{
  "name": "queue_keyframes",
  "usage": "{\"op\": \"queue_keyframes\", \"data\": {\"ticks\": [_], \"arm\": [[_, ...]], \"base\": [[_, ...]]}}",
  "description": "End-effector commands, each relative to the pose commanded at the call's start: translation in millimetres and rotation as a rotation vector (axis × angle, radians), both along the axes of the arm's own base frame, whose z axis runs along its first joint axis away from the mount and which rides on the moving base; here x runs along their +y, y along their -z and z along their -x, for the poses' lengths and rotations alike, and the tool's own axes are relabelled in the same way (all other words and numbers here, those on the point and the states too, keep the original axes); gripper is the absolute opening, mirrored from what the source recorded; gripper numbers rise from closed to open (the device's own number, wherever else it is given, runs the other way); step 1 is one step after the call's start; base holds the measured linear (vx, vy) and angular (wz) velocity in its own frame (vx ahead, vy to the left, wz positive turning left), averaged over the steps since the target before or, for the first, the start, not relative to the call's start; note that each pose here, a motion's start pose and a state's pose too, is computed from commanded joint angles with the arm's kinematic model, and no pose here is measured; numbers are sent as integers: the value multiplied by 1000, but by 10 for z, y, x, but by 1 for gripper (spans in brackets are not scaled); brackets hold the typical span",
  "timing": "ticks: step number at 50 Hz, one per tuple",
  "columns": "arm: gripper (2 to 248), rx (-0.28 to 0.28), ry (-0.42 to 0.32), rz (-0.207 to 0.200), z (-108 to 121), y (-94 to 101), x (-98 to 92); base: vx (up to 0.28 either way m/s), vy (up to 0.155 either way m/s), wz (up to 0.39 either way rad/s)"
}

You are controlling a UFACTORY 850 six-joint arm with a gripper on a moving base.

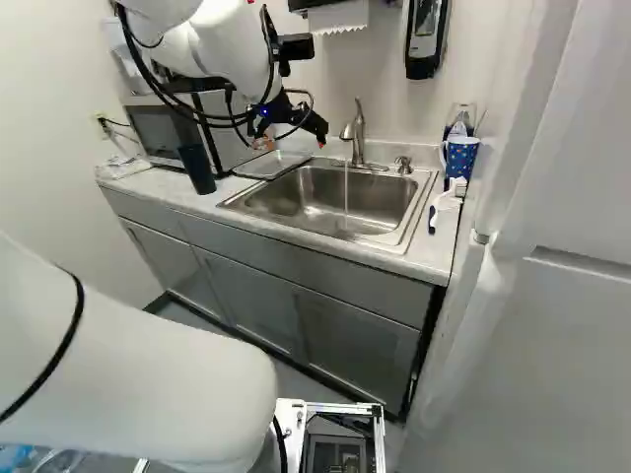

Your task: Rinse the cup and place it in the tray

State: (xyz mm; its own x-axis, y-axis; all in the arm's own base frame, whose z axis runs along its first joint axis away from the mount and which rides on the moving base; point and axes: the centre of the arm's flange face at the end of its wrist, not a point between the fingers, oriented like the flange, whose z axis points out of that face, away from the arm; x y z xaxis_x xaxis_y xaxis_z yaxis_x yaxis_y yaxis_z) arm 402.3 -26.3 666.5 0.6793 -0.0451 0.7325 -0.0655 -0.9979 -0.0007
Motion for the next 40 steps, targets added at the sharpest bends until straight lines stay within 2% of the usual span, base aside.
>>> {"op": "queue_keyframes", "data": {"ticks": [40], "arm": [[247, 4, -149, 0, -95, -9, 610]], "base": [[0, 0, 0]]}}
